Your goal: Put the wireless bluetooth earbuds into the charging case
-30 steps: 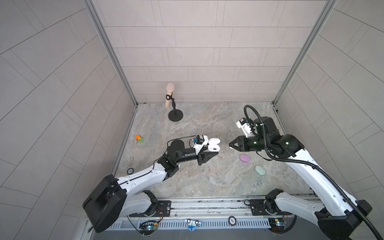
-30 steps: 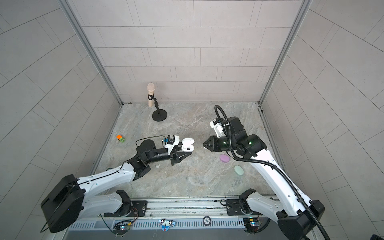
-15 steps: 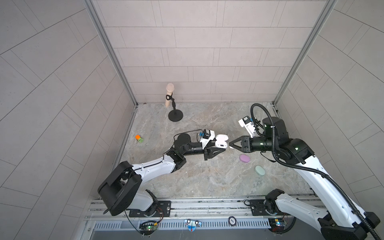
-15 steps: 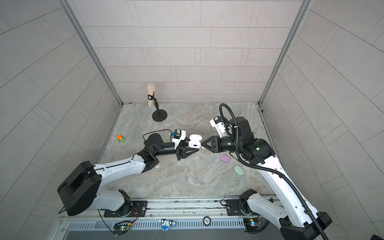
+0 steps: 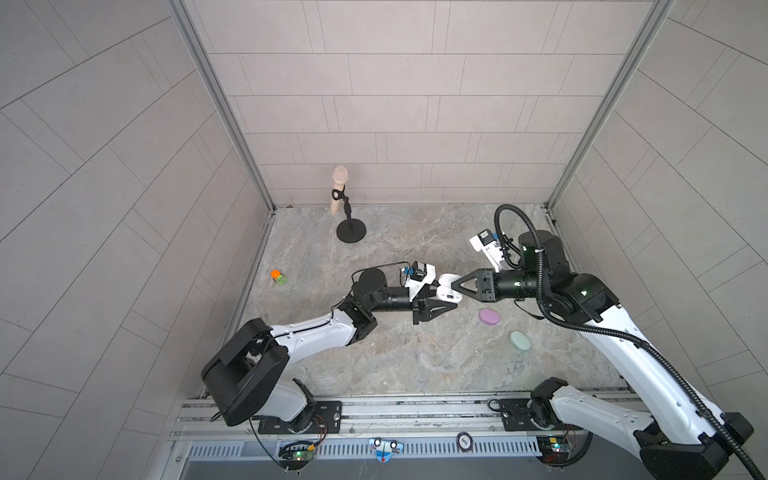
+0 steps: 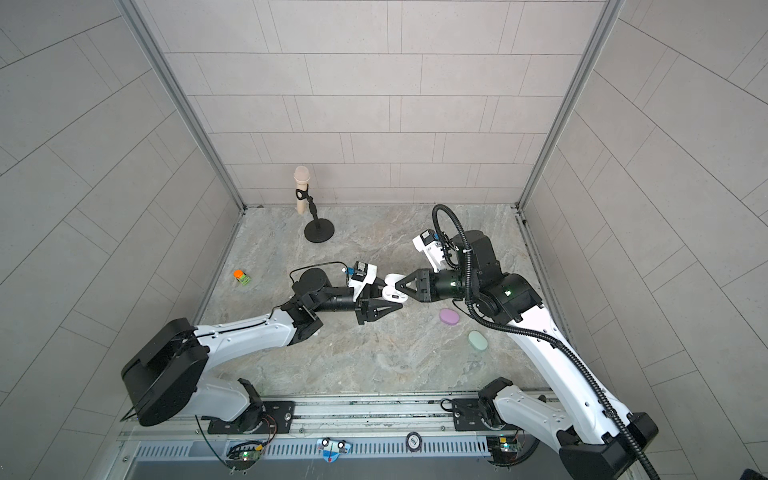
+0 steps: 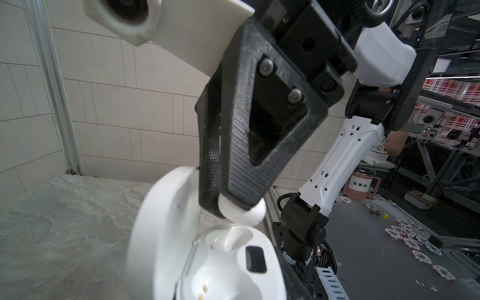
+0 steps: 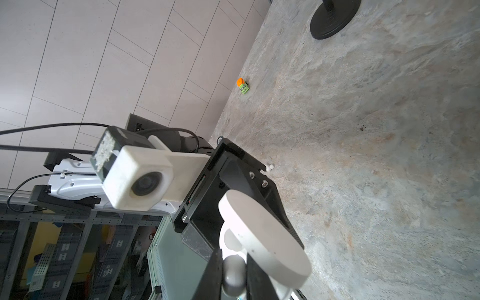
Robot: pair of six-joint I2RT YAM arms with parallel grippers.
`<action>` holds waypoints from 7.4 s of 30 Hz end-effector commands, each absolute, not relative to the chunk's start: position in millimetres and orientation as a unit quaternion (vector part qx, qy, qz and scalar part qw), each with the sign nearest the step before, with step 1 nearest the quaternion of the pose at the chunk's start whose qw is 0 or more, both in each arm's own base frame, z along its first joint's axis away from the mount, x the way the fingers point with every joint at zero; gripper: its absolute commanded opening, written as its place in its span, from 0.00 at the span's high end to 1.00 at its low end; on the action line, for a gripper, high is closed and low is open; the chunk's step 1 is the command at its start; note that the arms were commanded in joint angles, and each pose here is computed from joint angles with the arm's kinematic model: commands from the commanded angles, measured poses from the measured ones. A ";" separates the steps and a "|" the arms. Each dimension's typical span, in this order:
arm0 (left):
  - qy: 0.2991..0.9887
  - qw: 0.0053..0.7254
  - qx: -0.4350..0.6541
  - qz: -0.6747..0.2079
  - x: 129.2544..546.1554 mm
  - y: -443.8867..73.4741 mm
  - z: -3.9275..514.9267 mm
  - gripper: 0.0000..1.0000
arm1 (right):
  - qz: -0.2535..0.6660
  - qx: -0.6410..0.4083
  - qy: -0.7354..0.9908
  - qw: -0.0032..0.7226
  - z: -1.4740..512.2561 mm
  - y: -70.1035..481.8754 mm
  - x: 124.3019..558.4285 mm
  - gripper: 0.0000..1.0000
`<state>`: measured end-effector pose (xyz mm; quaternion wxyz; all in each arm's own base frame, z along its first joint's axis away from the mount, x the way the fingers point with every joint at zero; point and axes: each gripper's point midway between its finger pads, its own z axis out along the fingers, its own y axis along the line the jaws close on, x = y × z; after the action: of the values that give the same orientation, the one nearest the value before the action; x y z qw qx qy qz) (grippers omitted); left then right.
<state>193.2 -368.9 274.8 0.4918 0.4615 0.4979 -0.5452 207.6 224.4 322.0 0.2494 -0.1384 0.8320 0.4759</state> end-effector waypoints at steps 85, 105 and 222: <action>0.574 0.568 0.384 -0.447 241.1 -294.3 259.7 0.77 | 0.384 -0.234 0.856 0.254 290.0 253.4 160.2 0.25; 0.614 0.624 0.339 -0.344 326.8 -223.7 298.7 0.77 | 0.160 -0.459 0.854 0.185 126.4 377.3 150.4 0.27; 0.615 0.618 0.334 -0.359 346.7 -212.0 314.0 0.76 | -0.125 -0.317 0.923 0.177 39.8 339.2 308.8 0.31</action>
<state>349.1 -213.4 307.7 0.6084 0.3286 0.6259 -0.3607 307.4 358.0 33.9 0.1783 -0.3253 0.9227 -0.1045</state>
